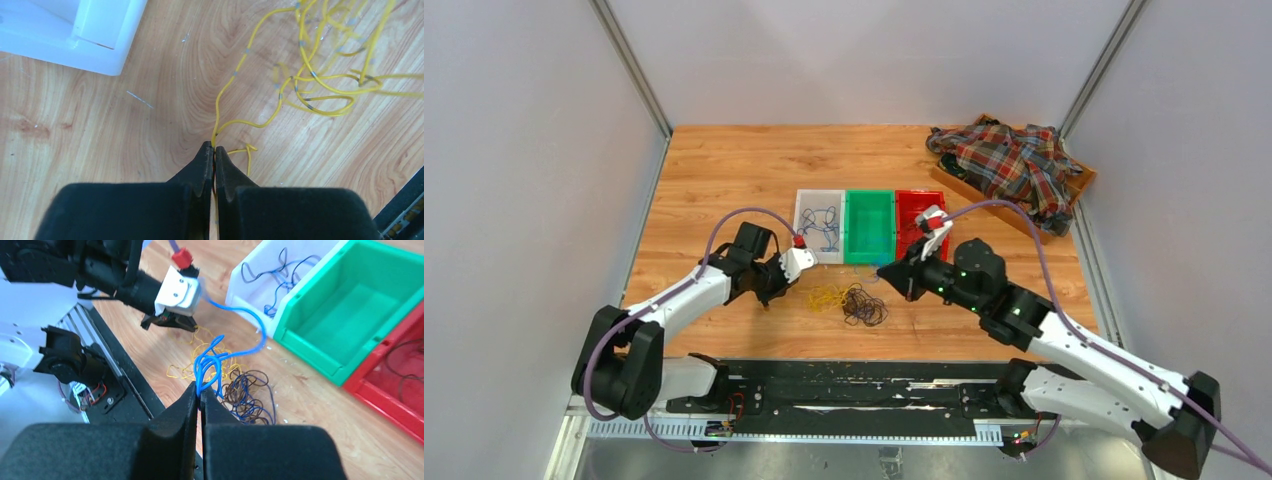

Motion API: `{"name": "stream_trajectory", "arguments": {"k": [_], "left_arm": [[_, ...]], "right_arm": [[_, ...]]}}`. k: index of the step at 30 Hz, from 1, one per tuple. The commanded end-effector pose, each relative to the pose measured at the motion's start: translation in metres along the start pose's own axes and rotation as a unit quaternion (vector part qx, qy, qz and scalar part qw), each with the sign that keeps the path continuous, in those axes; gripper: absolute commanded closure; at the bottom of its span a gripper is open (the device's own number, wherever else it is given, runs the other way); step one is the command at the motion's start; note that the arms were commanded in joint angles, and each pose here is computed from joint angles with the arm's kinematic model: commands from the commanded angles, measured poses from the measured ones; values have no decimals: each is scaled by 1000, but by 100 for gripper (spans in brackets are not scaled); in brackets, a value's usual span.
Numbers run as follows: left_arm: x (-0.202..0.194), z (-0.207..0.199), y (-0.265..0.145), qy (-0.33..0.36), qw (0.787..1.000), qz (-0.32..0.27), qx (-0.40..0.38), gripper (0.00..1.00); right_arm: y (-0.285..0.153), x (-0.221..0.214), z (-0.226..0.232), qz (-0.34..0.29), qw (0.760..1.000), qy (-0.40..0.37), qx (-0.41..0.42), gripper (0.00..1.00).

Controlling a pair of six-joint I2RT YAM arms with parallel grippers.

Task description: Untangle the cables

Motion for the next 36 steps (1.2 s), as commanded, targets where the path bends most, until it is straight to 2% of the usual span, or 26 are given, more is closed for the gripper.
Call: {"name": "stream_trajectory", "arguments": {"k": [1, 11, 16, 21, 28, 36], "left_arm": [[1, 1, -6, 21, 1000, -4, 16, 99], [6, -8, -35, 60, 997, -35, 20, 99], [-13, -9, -23, 67, 997, -10, 32, 99], [-22, -1, -20, 108, 991, 20, 70, 99], [-47, 1, -21, 161, 977, 78, 112, 99], [-58, 4, -23, 197, 964, 113, 136, 99]], "right_arm": [[-23, 15, -9, -15, 1000, 17, -6, 99], [-29, 64, -3, -62, 998, 3, 12, 99], [-35, 103, 3, -91, 995, -4, 28, 99], [-48, 137, 4, -130, 991, -12, 25, 99], [-75, 158, -11, -165, 985, -23, -38, 99], [-104, 161, -36, -174, 974, -12, -141, 99]]}}
Point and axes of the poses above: each gripper's point midway between its finger pads, its own y axis out along the fingers, its own z axis along the line the jaws close on, x = y × z, the point moved 10 cm from there along -y, back along the fingers, and after that the axes turned 8 degrees about -y, right-handed, at the moved point
